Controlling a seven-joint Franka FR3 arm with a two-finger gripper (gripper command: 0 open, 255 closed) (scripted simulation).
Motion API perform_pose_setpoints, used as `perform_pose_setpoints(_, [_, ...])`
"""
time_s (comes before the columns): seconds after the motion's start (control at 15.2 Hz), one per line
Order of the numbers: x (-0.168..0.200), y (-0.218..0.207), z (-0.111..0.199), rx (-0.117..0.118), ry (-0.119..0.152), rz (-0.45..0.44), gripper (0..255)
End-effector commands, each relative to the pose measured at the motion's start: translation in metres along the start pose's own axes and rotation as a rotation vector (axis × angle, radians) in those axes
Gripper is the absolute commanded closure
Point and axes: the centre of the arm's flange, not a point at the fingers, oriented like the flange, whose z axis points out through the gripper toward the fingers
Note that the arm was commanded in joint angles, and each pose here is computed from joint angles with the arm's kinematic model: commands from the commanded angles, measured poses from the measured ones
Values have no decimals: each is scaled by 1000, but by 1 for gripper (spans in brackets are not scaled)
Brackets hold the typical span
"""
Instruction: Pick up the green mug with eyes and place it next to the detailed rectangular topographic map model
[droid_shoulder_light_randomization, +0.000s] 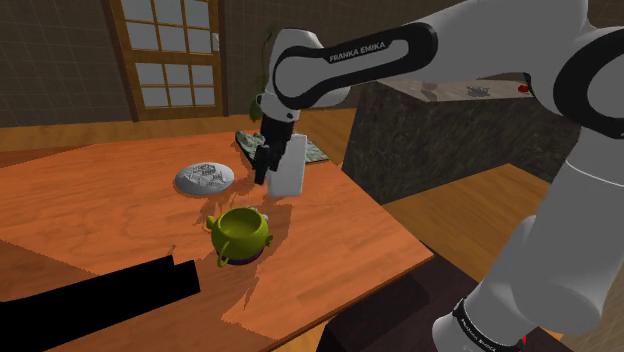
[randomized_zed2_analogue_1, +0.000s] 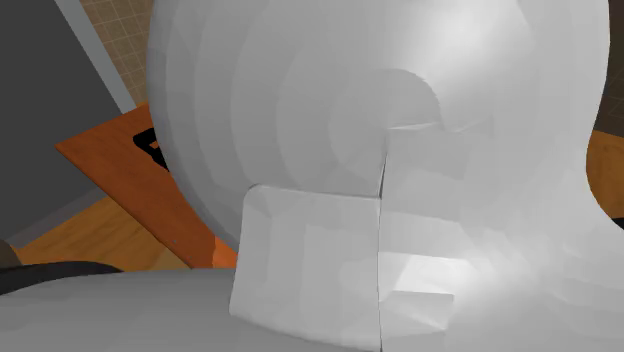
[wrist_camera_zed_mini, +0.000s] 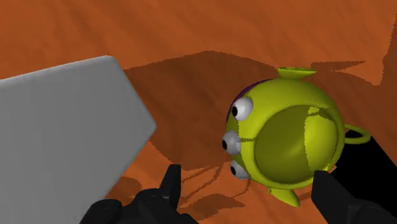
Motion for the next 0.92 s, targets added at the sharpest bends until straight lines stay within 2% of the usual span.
perform_pose_setpoints(0.0, [19, -7, 19, 24, -8, -26, 0])
perform_pose_setpoints(0.66, [104, -49, 106, 136, -50, -152, 0])
perform_pose_setpoints(0.86, [103, -51, 122, 136, -50, -152, 0])
